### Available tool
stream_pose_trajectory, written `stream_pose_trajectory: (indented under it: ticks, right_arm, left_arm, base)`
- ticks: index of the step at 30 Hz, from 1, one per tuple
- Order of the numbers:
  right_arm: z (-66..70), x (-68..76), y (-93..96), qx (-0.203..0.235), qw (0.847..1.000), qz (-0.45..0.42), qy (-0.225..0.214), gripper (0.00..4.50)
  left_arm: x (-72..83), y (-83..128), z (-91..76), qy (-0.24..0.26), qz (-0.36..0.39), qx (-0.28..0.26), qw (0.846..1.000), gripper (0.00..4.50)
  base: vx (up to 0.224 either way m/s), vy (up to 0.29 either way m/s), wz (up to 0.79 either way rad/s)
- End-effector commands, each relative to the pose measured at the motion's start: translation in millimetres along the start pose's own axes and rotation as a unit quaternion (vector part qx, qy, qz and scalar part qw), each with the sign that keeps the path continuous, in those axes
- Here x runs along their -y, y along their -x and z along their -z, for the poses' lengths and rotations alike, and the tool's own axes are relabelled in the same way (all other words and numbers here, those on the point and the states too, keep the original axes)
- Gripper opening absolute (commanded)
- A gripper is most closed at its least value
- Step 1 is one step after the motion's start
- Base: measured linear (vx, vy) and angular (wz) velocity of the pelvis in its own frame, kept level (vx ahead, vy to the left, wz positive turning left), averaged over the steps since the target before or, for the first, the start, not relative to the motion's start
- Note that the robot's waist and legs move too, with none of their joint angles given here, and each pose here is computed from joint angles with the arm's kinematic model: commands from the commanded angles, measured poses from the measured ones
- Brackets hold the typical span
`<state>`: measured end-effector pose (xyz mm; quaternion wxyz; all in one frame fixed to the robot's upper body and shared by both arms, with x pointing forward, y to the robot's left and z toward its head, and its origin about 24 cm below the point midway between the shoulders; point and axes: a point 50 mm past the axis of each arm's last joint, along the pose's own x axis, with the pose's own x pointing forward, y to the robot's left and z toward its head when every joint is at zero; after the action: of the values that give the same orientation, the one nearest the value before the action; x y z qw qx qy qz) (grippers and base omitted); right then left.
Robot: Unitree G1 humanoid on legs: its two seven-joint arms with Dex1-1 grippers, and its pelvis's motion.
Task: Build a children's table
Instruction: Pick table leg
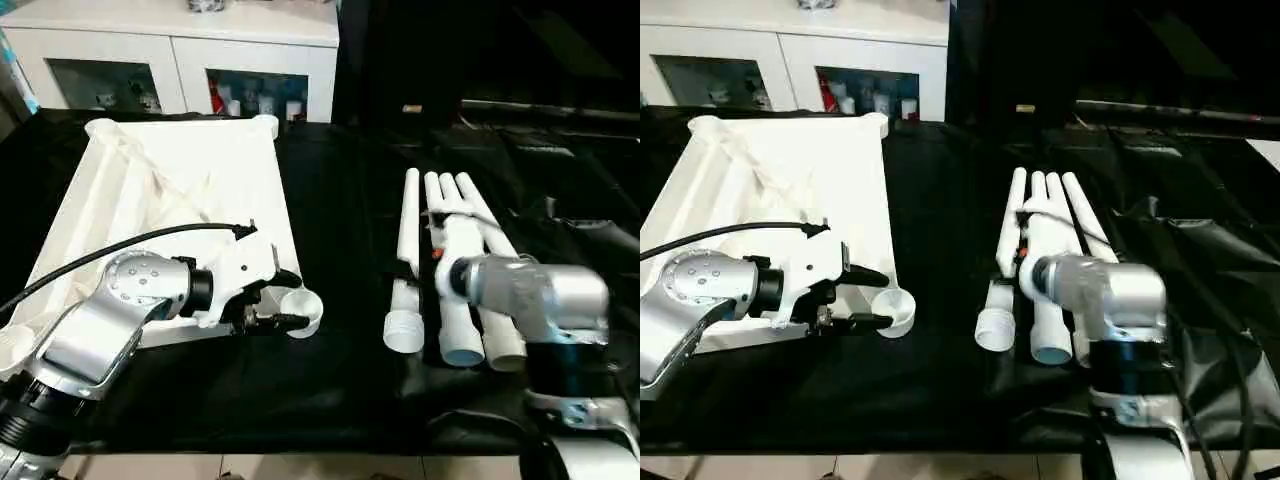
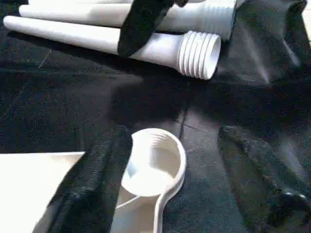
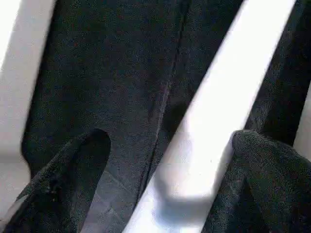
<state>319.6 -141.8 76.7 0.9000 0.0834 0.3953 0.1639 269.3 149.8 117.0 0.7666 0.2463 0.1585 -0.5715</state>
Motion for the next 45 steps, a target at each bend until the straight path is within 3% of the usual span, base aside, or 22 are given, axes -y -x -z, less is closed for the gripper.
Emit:
stream_pose_trajectory:
  ticks: [1, 9, 11, 33, 40, 45]
  right_arm:
    - [0.4, -1.8, -7.9, -0.017, 1.000, 0.010, -0.011, 4.50]
    - [5.9, -5.7, -20.2, -0.053, 0.998, 0.006, -0.034, 4.50]
    - [6.9, -4.5, -22.4, -0.062, 0.997, 0.006, -0.038, 4.50]
    - [15.8, 7.2, -32.1, -0.090, 0.993, -0.001, -0.077, 2.68]
    - [8.8, 7.1, -32.6, -0.066, 0.993, -0.018, -0.098, 2.13]
    - [-1.3, 7.1, -29.8, -0.024, 0.993, -0.051, -0.103, 1.94]
  left_arm:
    - [1.2, -2, -5.6, -0.019, 0.001, -0.003, 1.000, 3.64]
    - [1.7, -1, -6.4, -0.022, 0.000, -0.005, 1.000, 4.32]
    - [2.4, -1, -6.8, -0.021, 0.001, -0.005, 1.000, 4.32]
    - [7.0, -3, -8.0, -0.016, 0.012, -0.010, 1.000, 4.50]
    - [3.9, -1, -8.5, -0.019, -0.005, -0.008, 1.000, 4.50]
    - [-12.1, 3, -10.5, -0.022, -0.063, 0.005, 0.998, 4.50]
  base:
    - [0.000, 0.000, 0.00]
    - [0.000, 0.000, 0.00]
    - [0.000, 0.000, 0.00]
    - [0.000, 0.000, 0.00]
    - [0.000, 0.000, 0.00]
    - [0.000, 0.000, 0.00]
